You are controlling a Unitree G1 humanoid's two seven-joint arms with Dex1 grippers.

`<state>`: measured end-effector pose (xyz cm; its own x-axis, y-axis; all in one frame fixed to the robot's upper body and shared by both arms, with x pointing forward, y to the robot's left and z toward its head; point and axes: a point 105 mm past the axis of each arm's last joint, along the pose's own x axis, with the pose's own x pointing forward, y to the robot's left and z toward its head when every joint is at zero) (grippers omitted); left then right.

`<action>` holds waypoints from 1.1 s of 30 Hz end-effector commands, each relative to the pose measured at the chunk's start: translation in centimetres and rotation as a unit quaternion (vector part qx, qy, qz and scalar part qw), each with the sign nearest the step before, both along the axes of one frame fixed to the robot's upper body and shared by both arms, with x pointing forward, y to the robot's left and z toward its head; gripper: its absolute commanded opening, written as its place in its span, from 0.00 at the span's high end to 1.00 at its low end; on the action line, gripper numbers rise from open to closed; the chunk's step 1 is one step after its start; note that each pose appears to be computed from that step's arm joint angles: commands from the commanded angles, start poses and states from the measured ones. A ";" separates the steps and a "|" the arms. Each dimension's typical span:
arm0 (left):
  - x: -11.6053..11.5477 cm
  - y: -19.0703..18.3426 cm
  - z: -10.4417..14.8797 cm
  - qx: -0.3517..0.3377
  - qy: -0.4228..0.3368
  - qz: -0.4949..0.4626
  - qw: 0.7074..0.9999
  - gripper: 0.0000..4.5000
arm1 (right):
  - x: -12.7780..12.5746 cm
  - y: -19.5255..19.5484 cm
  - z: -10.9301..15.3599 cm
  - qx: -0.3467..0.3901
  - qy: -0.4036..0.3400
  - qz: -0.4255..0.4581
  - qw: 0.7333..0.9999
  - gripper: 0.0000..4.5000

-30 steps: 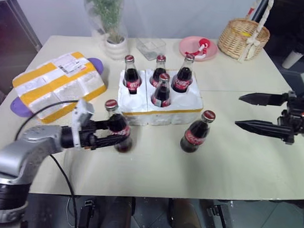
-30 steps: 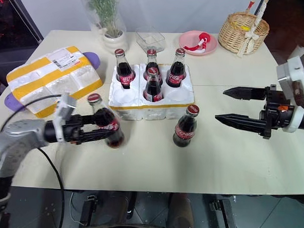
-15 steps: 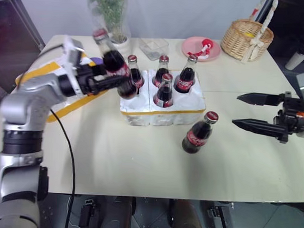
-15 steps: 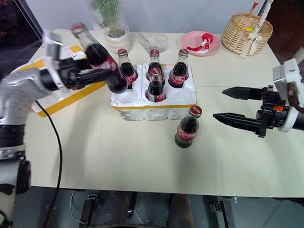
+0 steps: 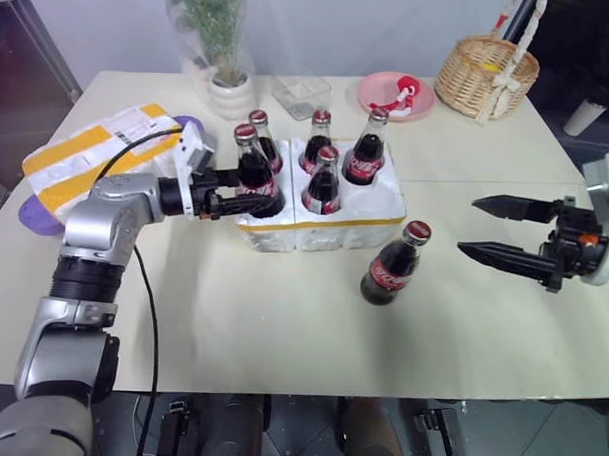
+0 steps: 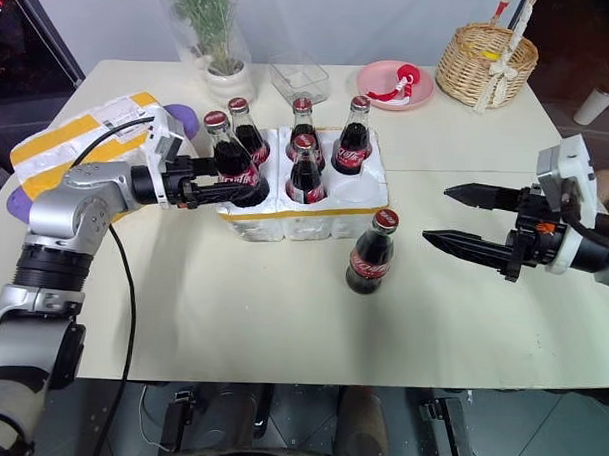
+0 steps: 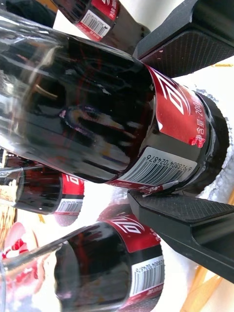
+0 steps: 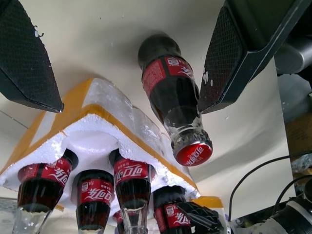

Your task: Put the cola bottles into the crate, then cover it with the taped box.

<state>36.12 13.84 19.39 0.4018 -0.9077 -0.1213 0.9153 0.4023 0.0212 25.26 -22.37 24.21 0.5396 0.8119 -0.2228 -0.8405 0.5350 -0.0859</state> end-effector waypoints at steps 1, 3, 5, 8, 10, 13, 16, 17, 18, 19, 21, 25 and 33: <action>-0.5 -0.3 1.2 -0.005 -0.028 -0.016 0.999 0.02 | 0.2 -0.3 0.7 -0.011 -0.035 -0.022 0.999 0.00; -0.7 -0.1 2.4 -0.017 -0.039 -0.012 0.999 0.02 | 0.4 -1.1 0.4 -0.023 -0.042 -0.048 0.998 0.00; -1.3 0.3 3.5 -0.028 -0.046 -0.013 0.998 0.02 | 0.1 -1.8 0.2 -0.022 -0.038 -0.059 0.997 0.00; -3.3 1.4 5.8 -0.043 -0.054 -0.029 0.997 0.02 | -1.3 -2.5 0.2 -0.011 -0.030 -0.061 0.998 0.00; -5.0 2.5 7.0 -0.046 -0.053 -0.036 0.997 0.02 | -2.2 -2.6 -0.3 -0.015 -0.023 -0.060 0.998 0.00; -8.1 4.3 8.1 -0.023 -0.040 -0.055 0.997 0.02 | -3.4 -2.5 -1.6 -0.019 -0.004 -0.060 0.998 0.00; -11.8 5.4 7.1 0.053 0.000 -0.105 0.993 0.02 | -4.0 -1.4 -2.9 -0.003 0.025 -0.043 0.999 0.00; -12.3 5.3 6.8 0.062 0.006 -0.112 0.992 0.02 | -4.0 -0.9 -3.2 -0.002 0.024 -0.038 0.999 0.00; -12.4 4.9 6.6 0.063 0.009 -0.115 0.991 0.02 | -3.8 -0.3 -3.5 -0.007 0.019 -0.035 0.999 0.00; -12.3 4.2 5.9 0.068 0.006 -0.120 0.990 0.02 | -3.4 0.2 -4.1 -0.007 0.016 -0.033 0.999 0.00; -11.9 3.1 4.7 0.076 -0.002 -0.123 0.990 0.02 | -2.7 0.9 -4.8 -0.002 0.014 -0.033 0.999 0.00; -9.5 0.7 2.3 0.088 -0.045 -0.101 0.990 0.02 | -1.6 2.4 -5.9 0.023 0.018 -0.018 0.999 0.00; -8.1 -1.8 1.9 0.049 -0.057 -0.101 0.992 0.02 | -0.3 4.3 -8.0 0.041 0.037 -0.004 0.998 0.00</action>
<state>27.99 12.14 20.57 0.2272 -0.9550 -0.1908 0.9706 0.2063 0.1238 24.83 -18.52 15.95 0.5370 0.8166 -0.2117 -0.8295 0.5568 0.0436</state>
